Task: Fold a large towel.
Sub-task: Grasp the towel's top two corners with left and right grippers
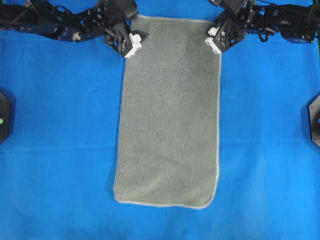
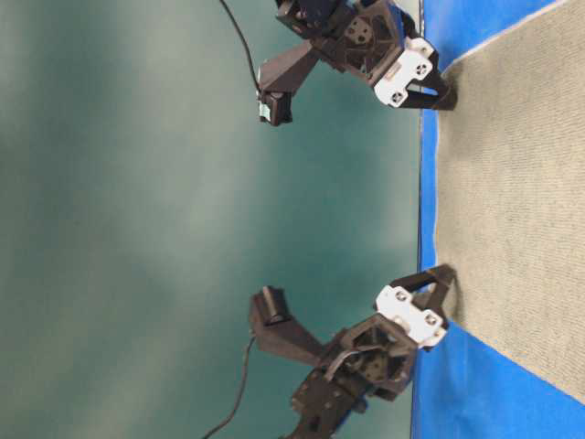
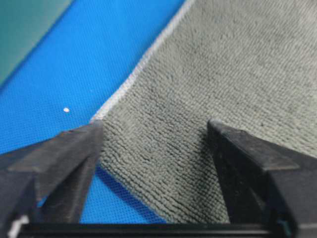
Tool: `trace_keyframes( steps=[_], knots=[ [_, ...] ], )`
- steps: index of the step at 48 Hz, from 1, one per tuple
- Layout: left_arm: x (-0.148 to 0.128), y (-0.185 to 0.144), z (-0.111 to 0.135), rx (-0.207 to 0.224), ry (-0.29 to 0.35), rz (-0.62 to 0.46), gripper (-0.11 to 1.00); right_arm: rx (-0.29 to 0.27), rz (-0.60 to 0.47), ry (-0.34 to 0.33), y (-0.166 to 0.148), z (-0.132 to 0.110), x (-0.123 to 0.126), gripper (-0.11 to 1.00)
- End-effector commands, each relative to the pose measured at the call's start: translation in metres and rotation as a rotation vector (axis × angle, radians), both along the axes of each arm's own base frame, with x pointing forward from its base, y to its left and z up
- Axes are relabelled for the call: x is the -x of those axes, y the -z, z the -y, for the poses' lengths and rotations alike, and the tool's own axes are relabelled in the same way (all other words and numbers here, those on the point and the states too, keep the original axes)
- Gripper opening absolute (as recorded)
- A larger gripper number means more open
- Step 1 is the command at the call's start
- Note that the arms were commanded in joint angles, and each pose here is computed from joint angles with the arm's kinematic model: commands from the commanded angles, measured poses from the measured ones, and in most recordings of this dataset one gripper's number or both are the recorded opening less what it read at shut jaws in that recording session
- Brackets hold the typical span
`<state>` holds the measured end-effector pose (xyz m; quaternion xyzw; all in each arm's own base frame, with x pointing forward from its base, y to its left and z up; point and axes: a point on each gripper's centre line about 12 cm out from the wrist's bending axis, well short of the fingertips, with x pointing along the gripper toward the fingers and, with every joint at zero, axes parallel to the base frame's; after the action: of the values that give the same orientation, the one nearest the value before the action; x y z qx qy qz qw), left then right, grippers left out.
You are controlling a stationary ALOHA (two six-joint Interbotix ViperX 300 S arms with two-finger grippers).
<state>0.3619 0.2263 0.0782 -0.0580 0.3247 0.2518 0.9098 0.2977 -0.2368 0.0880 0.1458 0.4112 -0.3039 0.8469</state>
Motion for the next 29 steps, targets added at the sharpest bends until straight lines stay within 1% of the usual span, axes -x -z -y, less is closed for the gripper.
trace_keyframes(
  steps=[1, 3, 5, 9, 10, 12, 13, 14, 19, 23, 29],
  knots=[
    [-0.007, -0.011, -0.003, -0.023, 0.004, 0.031, 0.68, 0.008, 0.016, -0.004, -0.003, 0.002, -0.005, 0.6],
    [-0.007, -0.011, -0.003, -0.03, 0.01, 0.028, 0.59, 0.008, 0.014, -0.006, -0.003, 0.001, -0.005, 0.57],
    [-0.007, -0.011, -0.003, -0.04, 0.018, 0.022, 0.49, 0.008, 0.014, -0.007, -0.003, 0.001, -0.005, 0.5],
    [-0.007, -0.011, -0.003, -0.055, 0.034, 0.008, 0.26, 0.007, 0.013, -0.007, -0.002, 0.0, -0.004, 0.28],
    [-0.007, -0.01, -0.003, -0.059, 0.038, 0.005, 0.19, 0.008, 0.014, -0.007, -0.003, 0.001, -0.005, 0.22],
    [-0.007, -0.01, -0.003, -0.063, 0.043, 0.0, 0.1, 0.009, 0.015, -0.007, -0.003, 0.001, -0.005, 0.1],
    [-0.007, -0.01, -0.003, -0.063, 0.043, 0.0, 0.06, 0.009, 0.015, -0.007, -0.003, 0.001, -0.005, 0.07],
    [-0.007, -0.011, -0.003, -0.065, 0.044, 0.001, 0.03, 0.01, 0.018, -0.007, -0.004, 0.001, -0.005, 0.07],
    [-0.007, -0.012, -0.005, -0.067, 0.04, 0.003, 0.03, 0.013, 0.022, -0.002, -0.006, 0.003, -0.006, 0.07],
    [-0.006, -0.019, -0.008, -0.078, 0.037, 0.012, 0.03, 0.023, 0.036, 0.006, -0.013, 0.006, -0.005, 0.07],
    [-0.005, -0.048, -0.014, -0.122, 0.036, 0.043, 0.03, 0.06, 0.078, 0.025, -0.036, 0.012, -0.002, 0.07]
  ],
)
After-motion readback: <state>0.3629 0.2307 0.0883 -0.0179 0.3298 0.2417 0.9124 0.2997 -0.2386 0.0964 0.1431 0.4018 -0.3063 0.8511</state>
